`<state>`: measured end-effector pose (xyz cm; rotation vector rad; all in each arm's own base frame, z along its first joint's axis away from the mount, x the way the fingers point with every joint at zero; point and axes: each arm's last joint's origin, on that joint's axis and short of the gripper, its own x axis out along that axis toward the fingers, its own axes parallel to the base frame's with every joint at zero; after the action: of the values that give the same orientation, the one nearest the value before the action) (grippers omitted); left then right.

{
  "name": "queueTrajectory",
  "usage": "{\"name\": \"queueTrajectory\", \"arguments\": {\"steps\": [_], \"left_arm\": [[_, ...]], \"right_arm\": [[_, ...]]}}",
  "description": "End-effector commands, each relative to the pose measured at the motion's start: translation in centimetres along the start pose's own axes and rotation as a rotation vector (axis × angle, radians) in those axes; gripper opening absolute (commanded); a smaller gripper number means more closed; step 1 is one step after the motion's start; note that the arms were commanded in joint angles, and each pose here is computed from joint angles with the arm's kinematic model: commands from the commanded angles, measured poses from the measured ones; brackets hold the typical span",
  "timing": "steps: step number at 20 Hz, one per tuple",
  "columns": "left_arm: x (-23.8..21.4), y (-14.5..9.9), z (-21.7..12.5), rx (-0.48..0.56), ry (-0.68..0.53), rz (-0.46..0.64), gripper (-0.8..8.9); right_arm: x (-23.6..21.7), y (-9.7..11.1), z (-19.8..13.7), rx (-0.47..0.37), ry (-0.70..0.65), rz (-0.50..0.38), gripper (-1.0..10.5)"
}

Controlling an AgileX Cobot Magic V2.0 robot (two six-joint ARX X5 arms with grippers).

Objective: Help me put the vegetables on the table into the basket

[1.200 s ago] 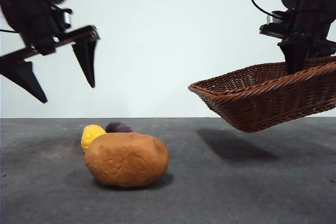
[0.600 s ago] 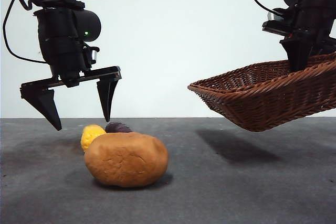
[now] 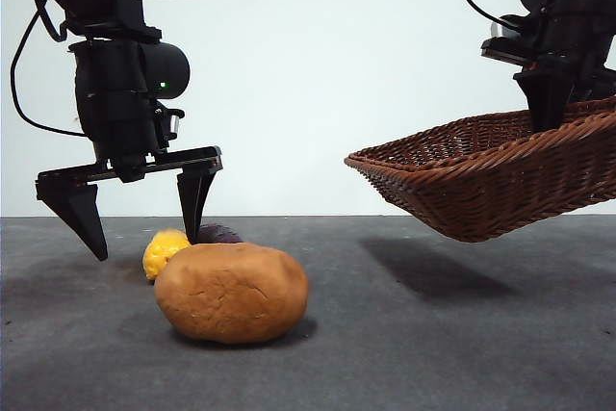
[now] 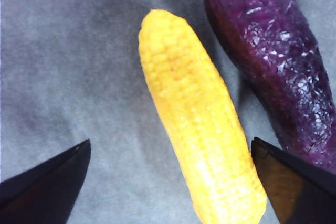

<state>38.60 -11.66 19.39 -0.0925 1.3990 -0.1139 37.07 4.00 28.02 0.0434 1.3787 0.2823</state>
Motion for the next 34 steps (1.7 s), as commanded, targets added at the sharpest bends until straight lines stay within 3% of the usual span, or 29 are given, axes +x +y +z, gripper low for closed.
{"name": "queueTrajectory", "arguments": {"steps": [1,4,9,12,15,20,23,26,31,34], "left_arm": [[0.7,0.1,-0.1,-0.009,0.019,0.033,2.43],[0.7,0.1,-0.1,0.013,0.013,0.039,0.36],[0.4,-0.1,0.3,0.047,-0.025,0.014,0.21],[-2.6,-0.6,1.2,0.050,-0.073,-0.002,0.21],[-7.9,-2.3,1.8,0.088,-0.162,-0.169,0.21],[-13.0,-8.3,-0.4,0.275,-0.316,-0.416,0.22],[-13.1,-12.0,-1.7,0.361,-0.359,-0.456,0.23],[-13.1,-14.4,-2.9,0.405,-0.401,-0.412,0.23],[-12.5,-13.9,-3.4,0.376,-0.326,-0.362,0.31],[-11.5,-12.7,-3.1,0.299,-0.247,-0.323,0.38]], "right_arm": [[-0.5,0.2,-0.1,-0.013,-0.016,0.011,-0.1],[-0.5,0.2,-0.1,-0.012,-0.014,0.011,-0.1],[-0.5,0.2,0.0,-0.014,-0.021,0.010,-0.1],[-0.5,0.2,0.1,-0.015,-0.034,0.010,-0.1],[-0.5,0.2,0.1,0.011,-0.038,0.010,-0.1],[-0.4,0.7,0.1,0.030,-0.032,0.014,-0.1],[0.0,2.6,0.1,-0.009,-0.022,0.024,-0.1],[0.5,5.4,0.0,-0.078,-0.013,0.041,-0.1],[1.2,9.3,-0.5,-0.180,-0.009,0.066,-0.1],[1.3,10.4,-0.8,-0.205,0.007,0.155,-0.1]]}}
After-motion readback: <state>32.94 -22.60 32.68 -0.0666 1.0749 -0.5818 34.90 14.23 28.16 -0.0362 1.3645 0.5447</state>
